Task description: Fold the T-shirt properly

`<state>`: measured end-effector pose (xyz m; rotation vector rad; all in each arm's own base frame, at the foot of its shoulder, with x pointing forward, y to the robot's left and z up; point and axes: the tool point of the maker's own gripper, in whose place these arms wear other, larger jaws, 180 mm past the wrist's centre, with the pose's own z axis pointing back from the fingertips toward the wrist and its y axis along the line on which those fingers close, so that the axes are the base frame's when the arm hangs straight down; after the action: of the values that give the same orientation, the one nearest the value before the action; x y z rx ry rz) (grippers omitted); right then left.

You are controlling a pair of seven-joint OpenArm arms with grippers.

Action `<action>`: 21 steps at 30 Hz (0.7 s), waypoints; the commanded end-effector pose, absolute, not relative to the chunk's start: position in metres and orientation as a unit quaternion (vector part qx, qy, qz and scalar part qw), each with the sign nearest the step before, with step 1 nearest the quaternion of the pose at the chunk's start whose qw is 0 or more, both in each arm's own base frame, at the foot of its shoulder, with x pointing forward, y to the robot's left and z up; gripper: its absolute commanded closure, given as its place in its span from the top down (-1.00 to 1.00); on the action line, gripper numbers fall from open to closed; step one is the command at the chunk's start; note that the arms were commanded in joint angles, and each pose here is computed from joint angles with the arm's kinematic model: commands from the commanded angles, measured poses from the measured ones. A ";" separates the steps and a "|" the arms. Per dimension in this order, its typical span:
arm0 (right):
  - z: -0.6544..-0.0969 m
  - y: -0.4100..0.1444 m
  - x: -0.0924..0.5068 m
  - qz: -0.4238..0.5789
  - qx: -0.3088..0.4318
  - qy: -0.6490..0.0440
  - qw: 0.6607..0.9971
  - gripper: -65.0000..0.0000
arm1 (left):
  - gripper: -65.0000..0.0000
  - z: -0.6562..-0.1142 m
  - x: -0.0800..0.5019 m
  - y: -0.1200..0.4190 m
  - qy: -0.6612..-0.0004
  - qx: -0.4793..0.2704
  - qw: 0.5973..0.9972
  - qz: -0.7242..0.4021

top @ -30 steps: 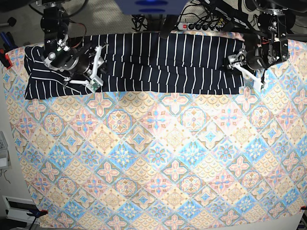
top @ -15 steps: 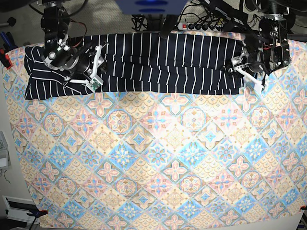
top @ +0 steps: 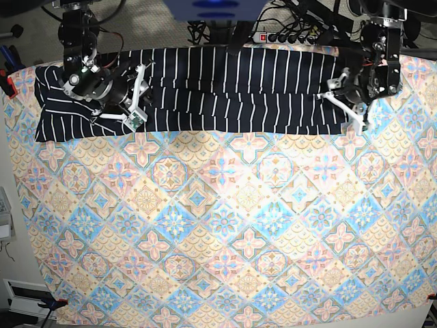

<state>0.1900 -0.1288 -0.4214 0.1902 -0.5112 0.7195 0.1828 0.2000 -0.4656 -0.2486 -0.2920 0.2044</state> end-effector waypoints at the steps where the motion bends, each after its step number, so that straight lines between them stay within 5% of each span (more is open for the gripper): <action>1: -0.414 -0.128 0.196 0.351 0.092 -0.262 0.895 -0.31 | -0.41 -0.455 0.187 0.165 -0.148 -0.188 0.967 0.087; 14: -0.414 -0.127 0.194 0.351 0.092 -0.261 0.895 -0.31 | -0.60 -0.447 0.202 0.186 -0.186 -0.171 0.962 0.101; 19: -0.414 -0.127 0.194 0.351 0.092 -0.262 0.894 -0.31 | -0.99 -0.437 0.206 0.224 -0.212 -0.145 0.955 0.147; 21: -0.414 -0.128 0.194 0.352 0.092 -0.261 0.894 -0.31 | -1.00 -0.432 0.208 0.242 -0.224 -0.132 0.951 0.168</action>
<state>0.1882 -0.1275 -0.4217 0.1944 -0.5101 0.7193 0.2019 0.2391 -0.4396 -0.2725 -0.4268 0.3513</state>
